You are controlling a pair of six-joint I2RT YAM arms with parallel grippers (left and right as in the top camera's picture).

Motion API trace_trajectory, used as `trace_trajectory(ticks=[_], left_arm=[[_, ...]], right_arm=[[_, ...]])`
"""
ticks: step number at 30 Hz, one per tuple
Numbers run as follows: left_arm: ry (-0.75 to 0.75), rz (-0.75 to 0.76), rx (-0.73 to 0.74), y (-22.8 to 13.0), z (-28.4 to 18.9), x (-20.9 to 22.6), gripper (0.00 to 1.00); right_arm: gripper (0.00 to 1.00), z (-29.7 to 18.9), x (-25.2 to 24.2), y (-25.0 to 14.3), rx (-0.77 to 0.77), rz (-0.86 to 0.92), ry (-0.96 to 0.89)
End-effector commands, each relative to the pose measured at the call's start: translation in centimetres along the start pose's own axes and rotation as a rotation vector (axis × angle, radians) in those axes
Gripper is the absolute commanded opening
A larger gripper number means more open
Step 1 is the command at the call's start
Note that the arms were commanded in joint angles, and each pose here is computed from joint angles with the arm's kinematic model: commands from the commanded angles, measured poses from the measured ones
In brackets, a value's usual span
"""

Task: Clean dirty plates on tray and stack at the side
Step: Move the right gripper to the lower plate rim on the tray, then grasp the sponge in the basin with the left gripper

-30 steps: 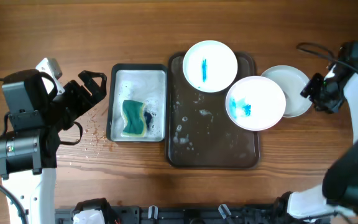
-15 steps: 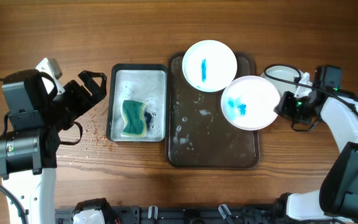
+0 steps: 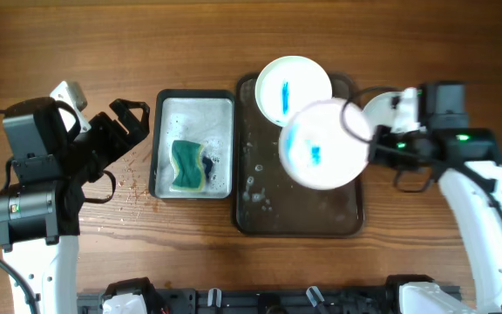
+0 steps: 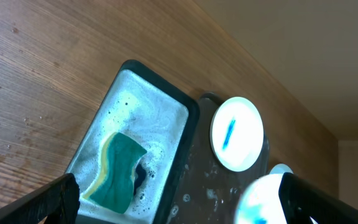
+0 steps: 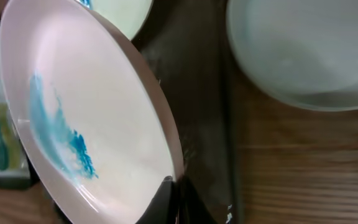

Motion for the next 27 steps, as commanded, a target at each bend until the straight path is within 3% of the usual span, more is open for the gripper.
trace_trajectory(ticks=[1,4,6,7,8,12,14,16,20,24,26,27], left_arm=[[-0.021,0.008,-0.008,0.3,-0.4,-0.4,1.00],[-0.021,0.008,-0.009,0.3,-0.4,-0.4,1.00],[-0.031,0.008,0.001,0.1,-0.4,-0.6,1.00],[-0.042,0.000,0.038,-0.5,-0.4,-0.6,1.00],[-0.058,-0.003,0.061,-0.9,-0.5,-0.8,1.00],[-0.010,0.016,0.216,-3.8,1.7,-0.1,1.00],[0.032,0.056,0.312,-6.0,3.8,0.3,0.88],[0.180,0.135,0.363,-7.7,6.5,1.7,0.74],[0.513,0.179,0.443,-10.9,12.2,5.3,0.69],[0.672,0.149,0.595,-14.4,17.3,8.7,0.52],[0.718,0.139,0.645,-15.7,19.3,10.4,0.37],[0.726,0.135,0.664,-16.2,20.1,10.9,0.21]], right_arm=[[0.04,5.9,1.0,-4.2,0.140,0.176,-0.026],[0.04,10.0,0.2,-5.5,0.144,0.245,-0.043],[0.09,10.7,0.4,-4.2,0.096,0.178,-0.014],[0.28,10.4,1.3,-3.2,0.065,0.058,0.042],[0.34,9.6,2.4,-2.5,0.052,-0.060,0.105],[0.35,3.5,4.6,0.9,-0.092,-0.224,0.127],[0.35,1.0,5.4,1.7,-0.160,-0.248,0.142],[0.35,-0.5,5.7,1.8,-0.203,-0.257,0.152],[0.35,-0.4,5.4,0.8,-0.159,-0.244,0.142],[0.35,0.3,5.0,0.1,-0.108,-0.231,0.131],[0.35,0.4,5.0,0.0,-0.099,-0.228,0.129],[0.35,0.4,4.9,0.0,-0.097,-0.228,0.128]])
Point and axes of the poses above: each gripper's point midway between its finger pads, its own z axis out along the fingers, its own x axis along the line the jaws close on, y = z × x, the point moved 4 cm from there along -z, back along the fingers, and after that the axes turned 5 degrees about -z, right-handed, at the moved point
